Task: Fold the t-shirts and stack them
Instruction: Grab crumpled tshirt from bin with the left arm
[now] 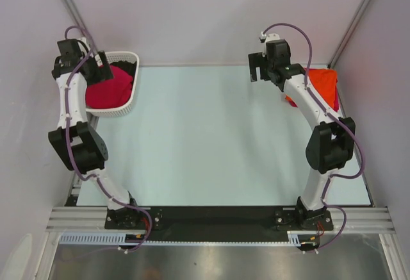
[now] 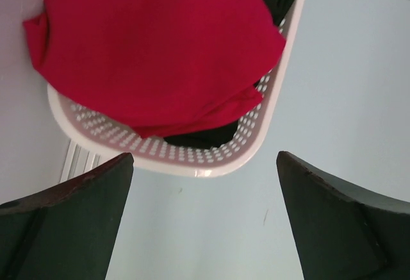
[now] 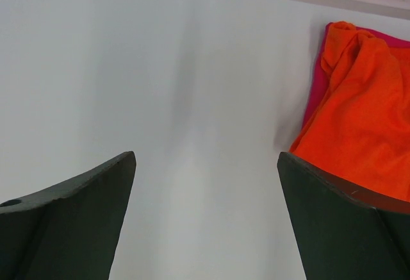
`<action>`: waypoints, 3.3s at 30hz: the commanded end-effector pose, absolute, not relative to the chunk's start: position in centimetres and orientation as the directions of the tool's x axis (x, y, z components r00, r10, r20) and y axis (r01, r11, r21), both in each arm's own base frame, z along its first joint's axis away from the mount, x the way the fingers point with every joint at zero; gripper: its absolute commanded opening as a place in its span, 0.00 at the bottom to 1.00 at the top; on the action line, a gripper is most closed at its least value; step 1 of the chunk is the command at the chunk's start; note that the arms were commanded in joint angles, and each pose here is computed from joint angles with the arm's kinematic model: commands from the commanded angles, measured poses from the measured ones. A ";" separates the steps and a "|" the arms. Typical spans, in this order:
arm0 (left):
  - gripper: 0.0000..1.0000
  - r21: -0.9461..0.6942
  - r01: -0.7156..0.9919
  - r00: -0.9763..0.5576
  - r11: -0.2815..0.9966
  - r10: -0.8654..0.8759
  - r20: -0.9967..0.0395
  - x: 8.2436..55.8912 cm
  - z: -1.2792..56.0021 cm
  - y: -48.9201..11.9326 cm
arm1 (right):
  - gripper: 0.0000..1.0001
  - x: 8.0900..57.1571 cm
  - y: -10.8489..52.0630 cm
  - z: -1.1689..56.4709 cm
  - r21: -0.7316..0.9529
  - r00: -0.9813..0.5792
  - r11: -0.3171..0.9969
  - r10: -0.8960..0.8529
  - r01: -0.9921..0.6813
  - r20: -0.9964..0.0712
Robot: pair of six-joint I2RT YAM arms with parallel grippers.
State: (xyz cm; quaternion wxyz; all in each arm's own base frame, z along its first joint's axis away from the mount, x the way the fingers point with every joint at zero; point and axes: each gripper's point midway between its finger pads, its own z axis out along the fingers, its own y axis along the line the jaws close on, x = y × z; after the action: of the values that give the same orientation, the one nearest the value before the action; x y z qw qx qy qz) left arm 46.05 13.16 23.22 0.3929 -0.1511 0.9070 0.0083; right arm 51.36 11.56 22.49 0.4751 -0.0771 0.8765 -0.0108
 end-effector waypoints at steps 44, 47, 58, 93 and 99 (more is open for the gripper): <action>1.00 -0.562 0.114 -0.441 0.819 -0.466 -0.767 52.5 29.6 7.2 | 1.00 54.0 14.8 20.4 -0.033 -0.548 0.983 -0.128 -0.181 -0.827; 0.94 -0.494 0.083 -0.420 0.865 -0.420 -0.805 53.2 29.6 8.6 | 1.00 53.9 14.6 20.5 -0.037 -0.548 0.984 -0.129 -0.176 -0.827; 0.96 -0.127 -0.181 -0.574 0.975 -0.209 -0.791 57.8 21.7 10.9 | 1.00 53.6 13.3 20.4 -0.038 -0.560 0.986 -0.123 -0.161 -0.819; 0.87 0.224 -0.205 -0.882 0.953 -0.081 -0.464 53.7 6.4 9.8 | 1.00 53.8 11.5 20.5 0.010 -0.568 0.987 -0.084 -0.160 -0.819; 0.22 0.211 -0.331 -0.854 0.920 -0.196 -0.483 53.8 6.2 11.9 | 1.00 53.3 10.8 20.7 0.013 -0.569 0.988 -0.078 -0.154 -0.819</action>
State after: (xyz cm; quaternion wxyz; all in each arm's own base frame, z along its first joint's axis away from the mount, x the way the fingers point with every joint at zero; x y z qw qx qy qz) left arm 53.91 11.43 7.46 0.2470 -0.1084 0.9512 0.1499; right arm 53.75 11.27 18.11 0.4370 -0.0711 0.8960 0.0337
